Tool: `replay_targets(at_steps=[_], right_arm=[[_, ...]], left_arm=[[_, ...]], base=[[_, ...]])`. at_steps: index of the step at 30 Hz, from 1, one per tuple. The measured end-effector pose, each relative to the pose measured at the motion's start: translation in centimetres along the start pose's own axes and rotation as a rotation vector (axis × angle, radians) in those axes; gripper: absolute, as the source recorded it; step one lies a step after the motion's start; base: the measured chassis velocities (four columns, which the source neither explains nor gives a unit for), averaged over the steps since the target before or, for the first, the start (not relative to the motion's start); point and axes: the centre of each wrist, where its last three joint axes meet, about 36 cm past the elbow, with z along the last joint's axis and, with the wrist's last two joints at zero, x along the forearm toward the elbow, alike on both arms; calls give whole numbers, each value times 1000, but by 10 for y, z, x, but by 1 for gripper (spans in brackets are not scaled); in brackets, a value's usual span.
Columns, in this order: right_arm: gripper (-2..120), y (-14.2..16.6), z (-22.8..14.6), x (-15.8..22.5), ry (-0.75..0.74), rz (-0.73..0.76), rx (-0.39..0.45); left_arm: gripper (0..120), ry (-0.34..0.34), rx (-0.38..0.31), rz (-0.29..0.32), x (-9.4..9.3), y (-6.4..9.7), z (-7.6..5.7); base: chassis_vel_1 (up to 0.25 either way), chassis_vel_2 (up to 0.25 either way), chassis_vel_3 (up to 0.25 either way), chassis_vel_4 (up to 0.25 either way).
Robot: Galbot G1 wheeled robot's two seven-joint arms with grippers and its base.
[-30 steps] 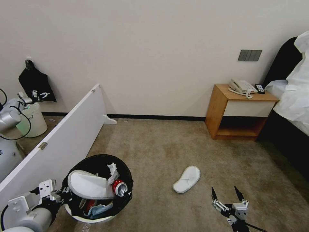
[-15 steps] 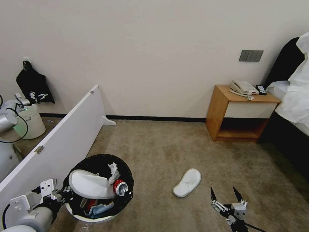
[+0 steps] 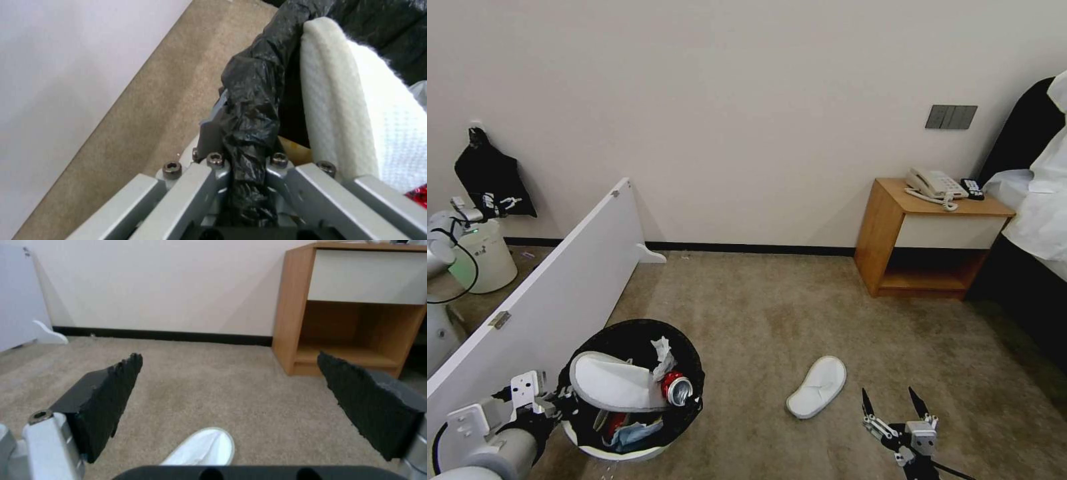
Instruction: Pick up the trash bin, then pick up the garbage from the floor and place it into the trash bin.
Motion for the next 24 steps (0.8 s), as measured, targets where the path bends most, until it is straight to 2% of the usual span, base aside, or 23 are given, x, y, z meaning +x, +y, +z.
replay_targets(at_steps=[24], right_arm=[[100,2,1,2,-2,-9,-2]], left_arm=[[2,-3,-1,2,3,-1,0]], base=[[-62,53,57,-56]])
